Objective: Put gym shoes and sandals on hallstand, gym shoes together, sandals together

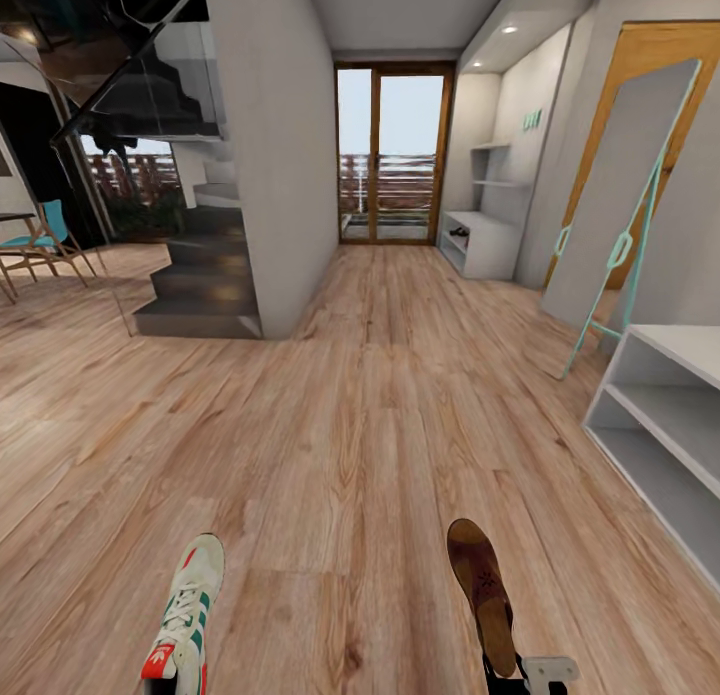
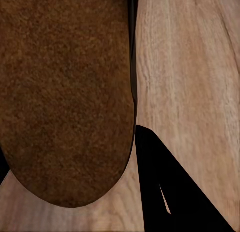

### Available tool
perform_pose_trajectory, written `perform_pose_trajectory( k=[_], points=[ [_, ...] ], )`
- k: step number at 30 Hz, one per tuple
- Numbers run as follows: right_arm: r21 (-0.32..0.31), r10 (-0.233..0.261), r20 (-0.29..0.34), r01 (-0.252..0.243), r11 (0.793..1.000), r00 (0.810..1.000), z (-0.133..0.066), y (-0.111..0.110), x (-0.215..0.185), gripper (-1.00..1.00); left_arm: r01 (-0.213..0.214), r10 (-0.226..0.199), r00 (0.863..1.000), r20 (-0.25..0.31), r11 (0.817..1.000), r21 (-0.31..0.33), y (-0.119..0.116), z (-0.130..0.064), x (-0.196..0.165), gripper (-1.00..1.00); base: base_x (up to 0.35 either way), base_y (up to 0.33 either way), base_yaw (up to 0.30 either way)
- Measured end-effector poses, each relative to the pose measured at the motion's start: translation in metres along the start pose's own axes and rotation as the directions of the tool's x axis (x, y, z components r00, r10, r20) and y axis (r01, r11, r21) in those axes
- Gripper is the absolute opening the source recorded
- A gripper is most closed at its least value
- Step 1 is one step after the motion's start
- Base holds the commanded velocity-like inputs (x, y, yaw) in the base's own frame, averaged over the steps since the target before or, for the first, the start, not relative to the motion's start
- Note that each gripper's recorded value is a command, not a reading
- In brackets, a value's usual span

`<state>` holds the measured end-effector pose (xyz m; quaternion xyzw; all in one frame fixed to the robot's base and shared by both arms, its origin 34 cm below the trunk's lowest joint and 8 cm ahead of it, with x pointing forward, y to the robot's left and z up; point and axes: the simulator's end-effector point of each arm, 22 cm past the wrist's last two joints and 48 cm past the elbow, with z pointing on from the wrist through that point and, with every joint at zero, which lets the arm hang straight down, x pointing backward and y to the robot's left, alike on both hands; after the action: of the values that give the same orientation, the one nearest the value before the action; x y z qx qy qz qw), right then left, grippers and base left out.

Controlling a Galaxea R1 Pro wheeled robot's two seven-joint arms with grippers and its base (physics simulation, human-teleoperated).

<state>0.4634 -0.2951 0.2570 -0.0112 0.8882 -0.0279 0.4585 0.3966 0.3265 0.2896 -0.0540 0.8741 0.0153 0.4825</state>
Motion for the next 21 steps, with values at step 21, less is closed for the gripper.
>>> perform_pose_trajectory(
  k=[21],
  points=[
    [-0.002, -0.005, 0.044, 0.005, 1.000, 0.999, -0.0002, -0.0004, -0.0097, -1.00, 0.000, 0.000, 1.000, 0.000, 1.000, 0.001, -0.0003, 0.0000, -0.0001, -1.00, 0.338, 0.000, 0.000]
  ],
)
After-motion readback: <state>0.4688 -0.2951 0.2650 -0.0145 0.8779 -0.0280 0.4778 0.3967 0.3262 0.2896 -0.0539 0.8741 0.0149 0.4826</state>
